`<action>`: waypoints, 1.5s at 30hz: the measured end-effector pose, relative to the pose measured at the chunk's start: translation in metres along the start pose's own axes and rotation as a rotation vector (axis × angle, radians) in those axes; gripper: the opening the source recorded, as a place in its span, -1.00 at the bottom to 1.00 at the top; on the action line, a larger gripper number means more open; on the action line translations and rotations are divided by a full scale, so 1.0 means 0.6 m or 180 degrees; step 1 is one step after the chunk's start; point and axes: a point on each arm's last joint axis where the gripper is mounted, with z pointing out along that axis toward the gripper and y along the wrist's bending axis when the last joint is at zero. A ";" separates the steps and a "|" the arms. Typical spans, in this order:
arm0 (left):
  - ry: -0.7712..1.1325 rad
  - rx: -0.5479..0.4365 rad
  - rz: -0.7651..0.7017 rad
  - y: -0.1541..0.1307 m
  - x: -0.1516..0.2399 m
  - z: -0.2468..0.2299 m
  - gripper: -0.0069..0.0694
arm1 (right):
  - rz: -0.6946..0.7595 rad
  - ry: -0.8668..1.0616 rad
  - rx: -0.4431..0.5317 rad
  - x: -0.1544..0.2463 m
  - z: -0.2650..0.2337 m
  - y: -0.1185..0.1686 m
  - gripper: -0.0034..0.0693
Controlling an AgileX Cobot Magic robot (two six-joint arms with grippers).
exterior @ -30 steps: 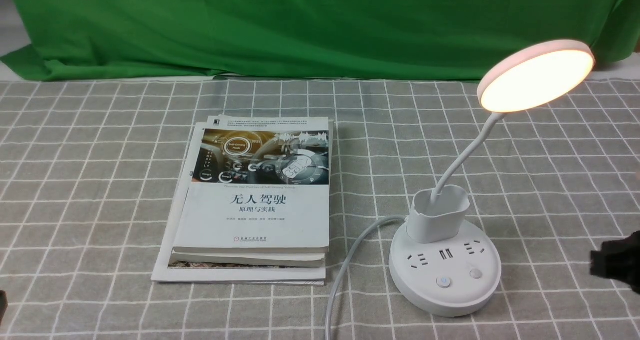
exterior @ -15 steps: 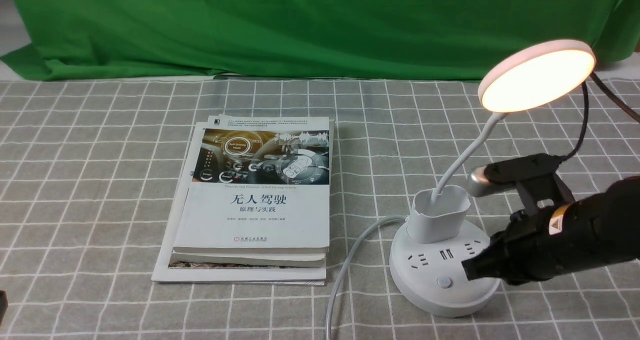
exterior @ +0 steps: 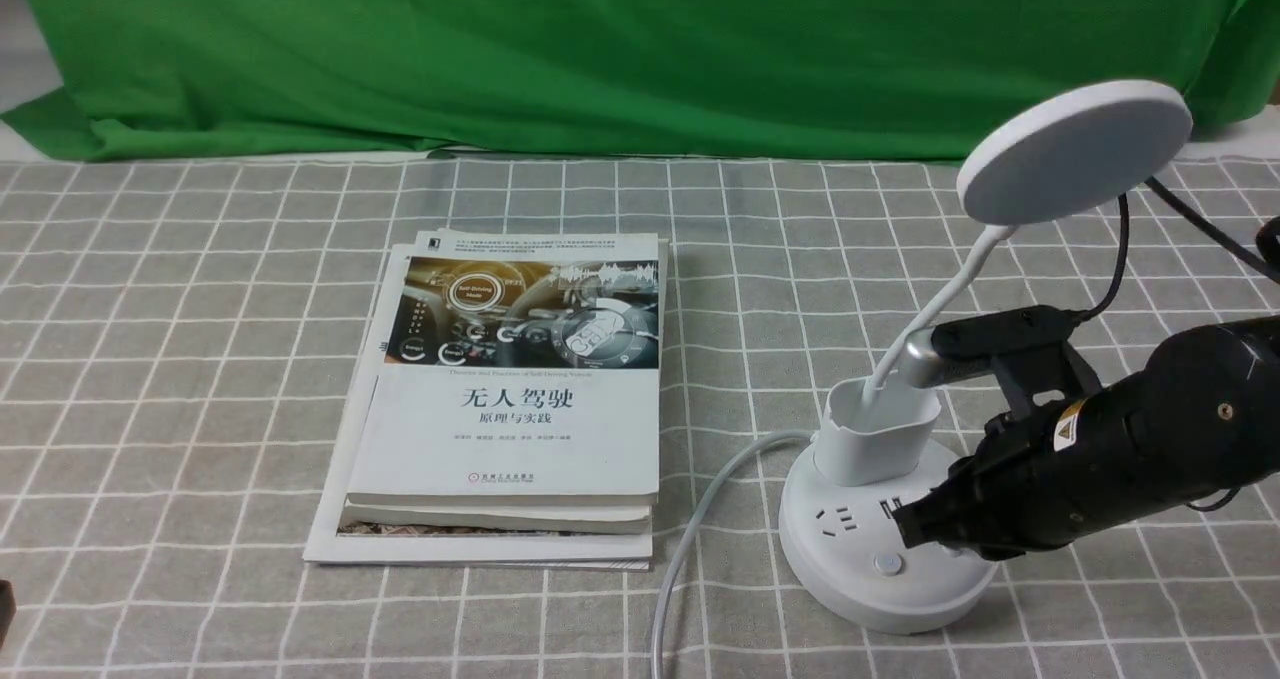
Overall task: Turn off the desk lamp on the grey coffee tablecloth by hand.
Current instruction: 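Press the power button on the lamp base to turn the lamp off with the right gripper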
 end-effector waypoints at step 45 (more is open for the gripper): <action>0.0000 0.0000 0.0000 0.000 0.000 0.000 -0.77 | -0.0054 -0.0332 -0.0004 -0.010 -0.047 -0.002 -0.81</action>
